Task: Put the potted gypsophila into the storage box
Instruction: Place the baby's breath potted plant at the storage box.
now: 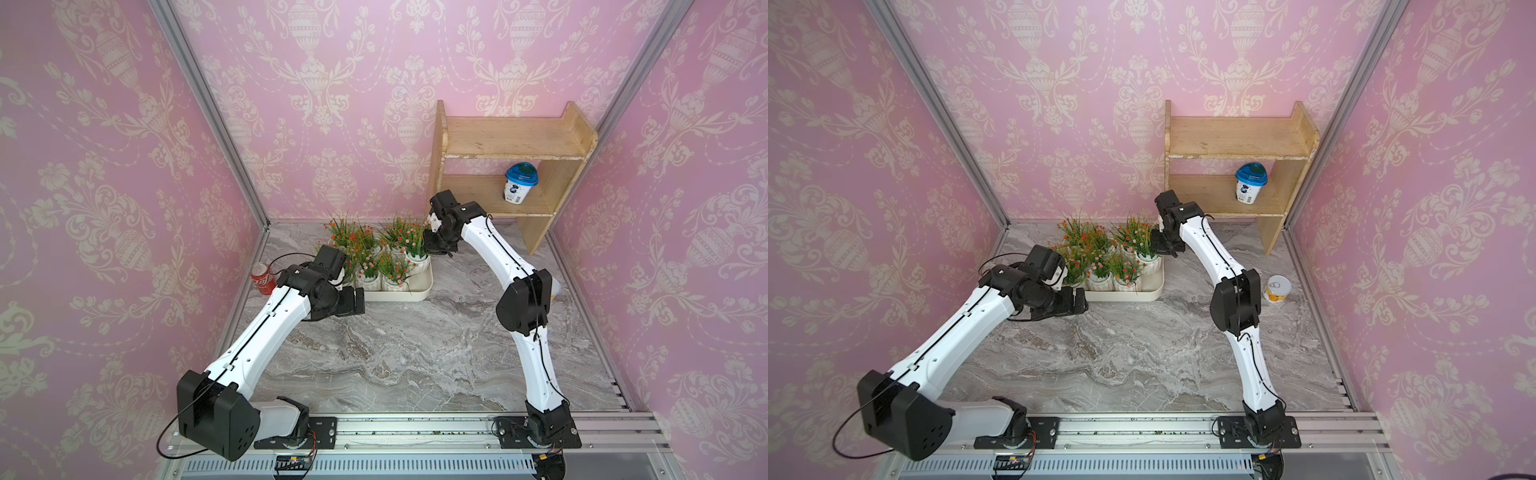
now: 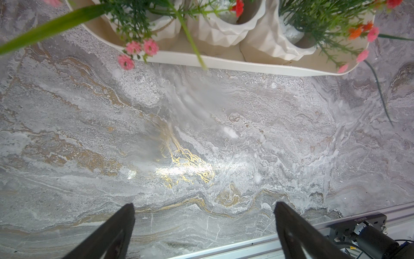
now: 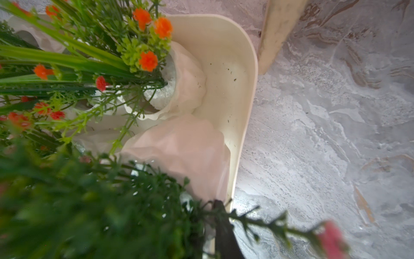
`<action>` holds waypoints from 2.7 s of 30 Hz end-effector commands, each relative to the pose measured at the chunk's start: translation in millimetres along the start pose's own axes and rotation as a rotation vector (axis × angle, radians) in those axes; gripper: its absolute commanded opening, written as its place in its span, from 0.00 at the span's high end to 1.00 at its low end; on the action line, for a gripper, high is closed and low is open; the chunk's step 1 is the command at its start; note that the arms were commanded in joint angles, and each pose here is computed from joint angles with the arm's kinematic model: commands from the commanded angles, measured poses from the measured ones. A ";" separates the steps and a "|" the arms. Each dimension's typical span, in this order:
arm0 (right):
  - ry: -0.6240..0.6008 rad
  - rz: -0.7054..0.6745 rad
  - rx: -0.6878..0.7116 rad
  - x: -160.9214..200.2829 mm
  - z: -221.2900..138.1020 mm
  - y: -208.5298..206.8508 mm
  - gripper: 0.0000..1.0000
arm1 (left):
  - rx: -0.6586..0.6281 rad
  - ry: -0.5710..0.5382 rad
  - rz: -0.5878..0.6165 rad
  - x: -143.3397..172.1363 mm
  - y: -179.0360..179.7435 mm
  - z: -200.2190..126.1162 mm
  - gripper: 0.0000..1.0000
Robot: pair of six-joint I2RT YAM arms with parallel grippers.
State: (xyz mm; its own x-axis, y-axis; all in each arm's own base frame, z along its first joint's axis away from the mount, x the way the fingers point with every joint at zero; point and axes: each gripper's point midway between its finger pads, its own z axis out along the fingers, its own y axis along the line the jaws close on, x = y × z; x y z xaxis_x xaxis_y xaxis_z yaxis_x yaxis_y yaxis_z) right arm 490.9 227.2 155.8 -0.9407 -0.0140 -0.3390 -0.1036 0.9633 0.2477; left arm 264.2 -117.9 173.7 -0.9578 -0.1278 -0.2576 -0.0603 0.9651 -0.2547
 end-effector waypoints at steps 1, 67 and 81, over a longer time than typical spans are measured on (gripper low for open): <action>-0.022 -0.014 0.009 -5.4 1.4 -1.8 1.00 | 0.011 0.003 0.012 -2.0 -2.3 -5.8 0.01; 0.059 0.018 0.043 22.6 45.0 -21.2 1.00 | 0.015 -0.005 0.010 -3.8 -2.8 -7.8 0.01; 0.062 0.022 0.066 25.6 43.7 -25.8 0.98 | 0.003 -0.013 0.008 -4.4 1.7 -9.6 0.01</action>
State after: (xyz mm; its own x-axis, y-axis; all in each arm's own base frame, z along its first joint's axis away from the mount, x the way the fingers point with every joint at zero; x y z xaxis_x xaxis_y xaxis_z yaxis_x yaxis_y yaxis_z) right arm 497.7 228.9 96.2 -0.9506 -0.0098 -0.3103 -0.0873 0.9676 0.2368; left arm 269.4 -119.0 176.9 -0.9561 -0.1341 -0.2604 -0.0630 0.9624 -0.2643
